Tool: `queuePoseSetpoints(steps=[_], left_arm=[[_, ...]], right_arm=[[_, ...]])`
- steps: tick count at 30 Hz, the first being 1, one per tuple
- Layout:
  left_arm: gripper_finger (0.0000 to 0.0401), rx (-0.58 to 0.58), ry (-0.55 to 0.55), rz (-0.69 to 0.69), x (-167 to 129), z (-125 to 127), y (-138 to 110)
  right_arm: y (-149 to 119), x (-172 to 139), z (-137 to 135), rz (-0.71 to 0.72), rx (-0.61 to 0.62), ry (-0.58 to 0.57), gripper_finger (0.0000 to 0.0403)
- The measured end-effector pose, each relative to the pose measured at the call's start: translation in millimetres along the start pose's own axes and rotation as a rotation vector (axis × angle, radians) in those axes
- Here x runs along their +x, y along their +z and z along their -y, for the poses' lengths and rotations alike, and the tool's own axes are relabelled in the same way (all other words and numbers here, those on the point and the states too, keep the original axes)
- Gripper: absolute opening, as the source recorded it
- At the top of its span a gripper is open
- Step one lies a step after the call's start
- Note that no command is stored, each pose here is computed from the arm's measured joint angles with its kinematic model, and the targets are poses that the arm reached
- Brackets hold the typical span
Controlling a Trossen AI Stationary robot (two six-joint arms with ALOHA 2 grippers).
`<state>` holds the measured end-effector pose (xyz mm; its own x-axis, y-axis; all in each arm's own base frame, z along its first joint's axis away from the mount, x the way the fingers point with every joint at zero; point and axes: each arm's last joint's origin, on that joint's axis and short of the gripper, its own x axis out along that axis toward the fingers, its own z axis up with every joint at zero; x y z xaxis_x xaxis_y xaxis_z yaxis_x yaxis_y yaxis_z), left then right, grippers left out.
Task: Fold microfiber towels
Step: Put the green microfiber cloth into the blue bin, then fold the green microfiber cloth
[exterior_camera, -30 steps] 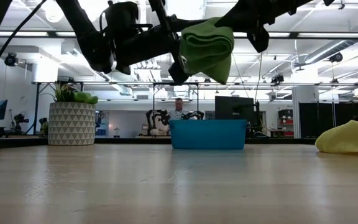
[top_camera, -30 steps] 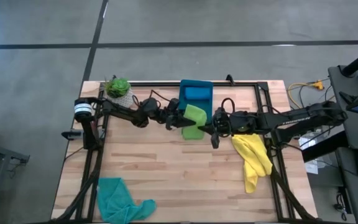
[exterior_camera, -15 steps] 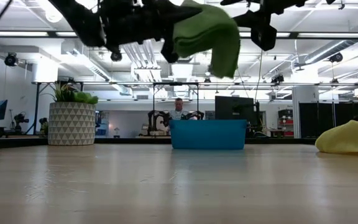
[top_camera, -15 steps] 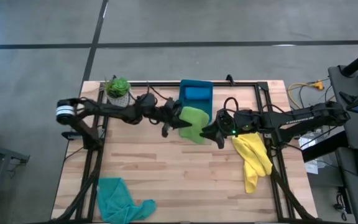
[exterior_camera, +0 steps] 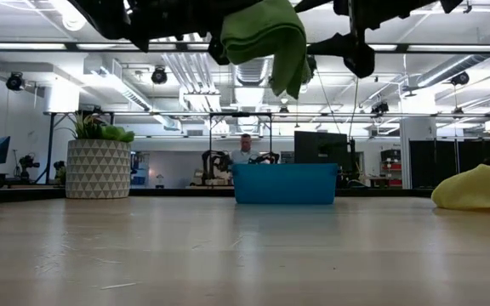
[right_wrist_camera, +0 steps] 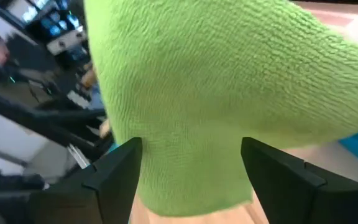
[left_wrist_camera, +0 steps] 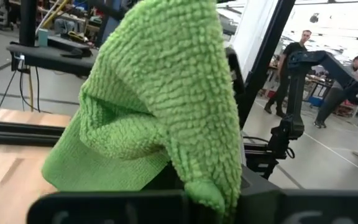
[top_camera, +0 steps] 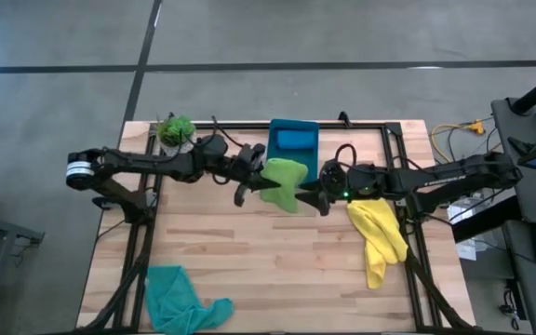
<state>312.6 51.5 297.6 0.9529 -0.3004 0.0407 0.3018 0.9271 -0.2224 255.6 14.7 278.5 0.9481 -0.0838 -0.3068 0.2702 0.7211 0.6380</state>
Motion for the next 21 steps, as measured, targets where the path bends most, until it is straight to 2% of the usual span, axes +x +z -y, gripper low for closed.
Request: queuePoseSetpoints(steps=[2,5,8,10,13,15,17,21], left_arm=[[0.0000,-0.002,-0.017,-0.006,-0.6,0.8,-0.3],[0.0000,-0.041,-0.062,-0.059,-0.2,1.8,-2.5],[0.0000,-0.148,-0.066,-0.193,0.3,2.8,-3.4],[0.0000,-0.178,-0.053,-0.326,0.0,6.0,-3.3],[0.0000,-0.163,-0.008,-0.517,-2.0,14.2,-0.2],[0.0000,-0.124,0.034,-0.595,-2.1,19.1,6.2],[0.0000,-0.101,0.061,-0.651,-4.3,23.2,13.4],[0.0000,-0.071,0.088,-0.663,-4.1,29.9,30.6]], right_arm=[[0.2,0.8,1.0,0.037,0.016,0.018,0.0278],[-1.0,0.4,3.8,0.059,0.003,-0.017,0.0283],[-3.4,0.9,5.8,0.041,-0.066,-0.039,0.0281],[-4.3,0.6,4.1,0.038,-0.135,-0.028,0.0278],[-5.4,0.2,1.2,0.015,-0.238,0.017,0.0274],[-5.7,0.7,-1.0,-0.005,-0.277,0.071,0.0275],[-5.9,3.6,-2.2,-0.001,-0.317,0.096,0.0276],[-6.0,11.3,-3.8,0.028,-0.457,0.112,0.0282]])
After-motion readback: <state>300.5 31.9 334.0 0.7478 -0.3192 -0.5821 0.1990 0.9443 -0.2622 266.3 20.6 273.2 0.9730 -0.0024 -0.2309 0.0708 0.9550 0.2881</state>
